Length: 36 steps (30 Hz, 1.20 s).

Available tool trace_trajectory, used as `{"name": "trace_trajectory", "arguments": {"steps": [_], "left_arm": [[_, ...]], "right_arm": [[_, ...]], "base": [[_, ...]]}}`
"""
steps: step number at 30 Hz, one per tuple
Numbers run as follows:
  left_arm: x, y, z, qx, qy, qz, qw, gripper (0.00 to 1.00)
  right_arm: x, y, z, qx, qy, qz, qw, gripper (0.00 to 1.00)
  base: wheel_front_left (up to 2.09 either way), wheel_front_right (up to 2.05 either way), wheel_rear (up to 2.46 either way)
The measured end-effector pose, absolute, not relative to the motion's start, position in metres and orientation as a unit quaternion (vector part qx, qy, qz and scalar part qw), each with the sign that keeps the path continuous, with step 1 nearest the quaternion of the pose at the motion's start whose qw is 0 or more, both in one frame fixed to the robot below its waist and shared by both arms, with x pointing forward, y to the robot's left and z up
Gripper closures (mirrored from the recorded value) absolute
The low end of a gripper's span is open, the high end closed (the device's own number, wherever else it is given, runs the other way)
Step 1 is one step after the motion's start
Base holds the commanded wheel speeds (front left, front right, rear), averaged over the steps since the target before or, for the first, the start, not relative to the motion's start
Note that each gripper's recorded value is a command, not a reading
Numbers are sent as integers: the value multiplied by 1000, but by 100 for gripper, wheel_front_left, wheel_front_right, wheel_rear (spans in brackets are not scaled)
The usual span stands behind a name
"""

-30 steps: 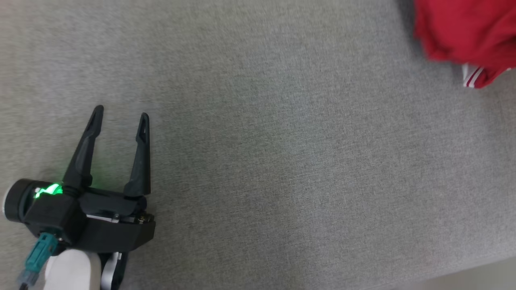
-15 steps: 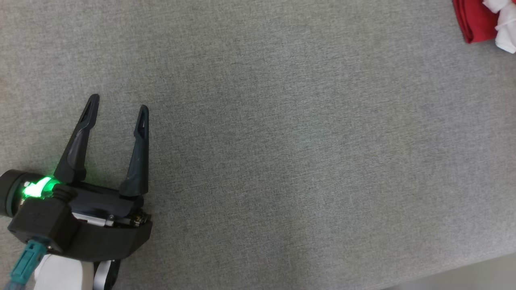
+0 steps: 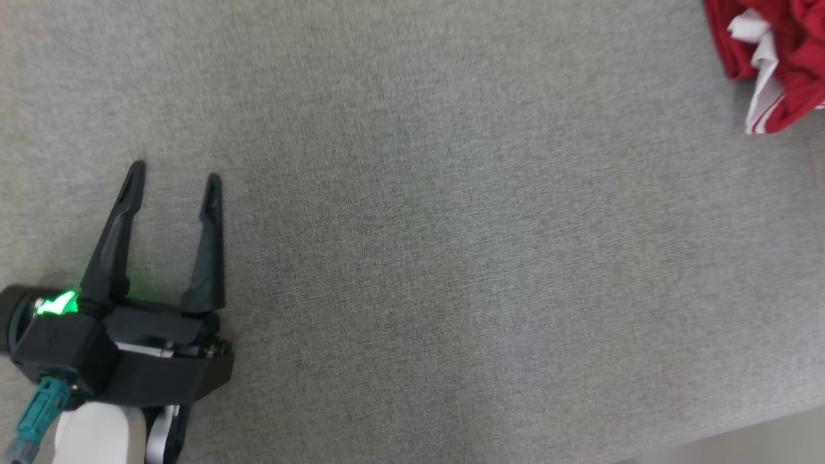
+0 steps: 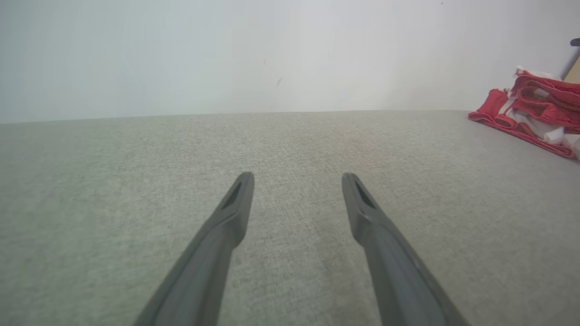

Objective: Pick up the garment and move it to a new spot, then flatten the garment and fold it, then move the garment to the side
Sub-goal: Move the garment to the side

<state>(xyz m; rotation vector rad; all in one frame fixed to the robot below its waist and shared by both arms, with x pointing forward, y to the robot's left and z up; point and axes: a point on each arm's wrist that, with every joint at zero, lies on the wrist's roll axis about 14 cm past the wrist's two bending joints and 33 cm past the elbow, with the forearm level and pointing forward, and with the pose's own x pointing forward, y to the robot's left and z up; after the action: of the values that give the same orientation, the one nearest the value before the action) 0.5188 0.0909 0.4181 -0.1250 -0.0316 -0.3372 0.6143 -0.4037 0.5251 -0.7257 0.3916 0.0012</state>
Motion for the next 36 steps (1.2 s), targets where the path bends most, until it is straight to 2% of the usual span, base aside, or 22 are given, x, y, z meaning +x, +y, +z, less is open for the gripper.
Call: {"name": "trace_trajectory", "arguments": {"steps": [5,12,18,25,33,36], "left_arm": [[510,105,422,-54,-5,-145,988,0],[488,129,440,-49,-3,-107,993,0],[463,152,461,-45,-11,-73,996,0],[432,169,485,-42,-25,-48,998,0],[410,181,500,-44,-40,-30,998,0],[404,186,501,-42,-40,-23,998,0]], "right_arm": [[620,-364,556,-321,100,34,941,0],[598,-319,582,-250,24,63,966,0],[561,-276,595,-183,-29,93,978,0],[497,-238,586,-93,-73,102,988,0],[444,-191,553,-5,-72,115,991,0],[435,-182,549,14,-78,110,991,0]], "base": [[0,0,0],[0,0,0],[0,0,0],[0,0,0],[0,0,0],[0,0,0]]}}
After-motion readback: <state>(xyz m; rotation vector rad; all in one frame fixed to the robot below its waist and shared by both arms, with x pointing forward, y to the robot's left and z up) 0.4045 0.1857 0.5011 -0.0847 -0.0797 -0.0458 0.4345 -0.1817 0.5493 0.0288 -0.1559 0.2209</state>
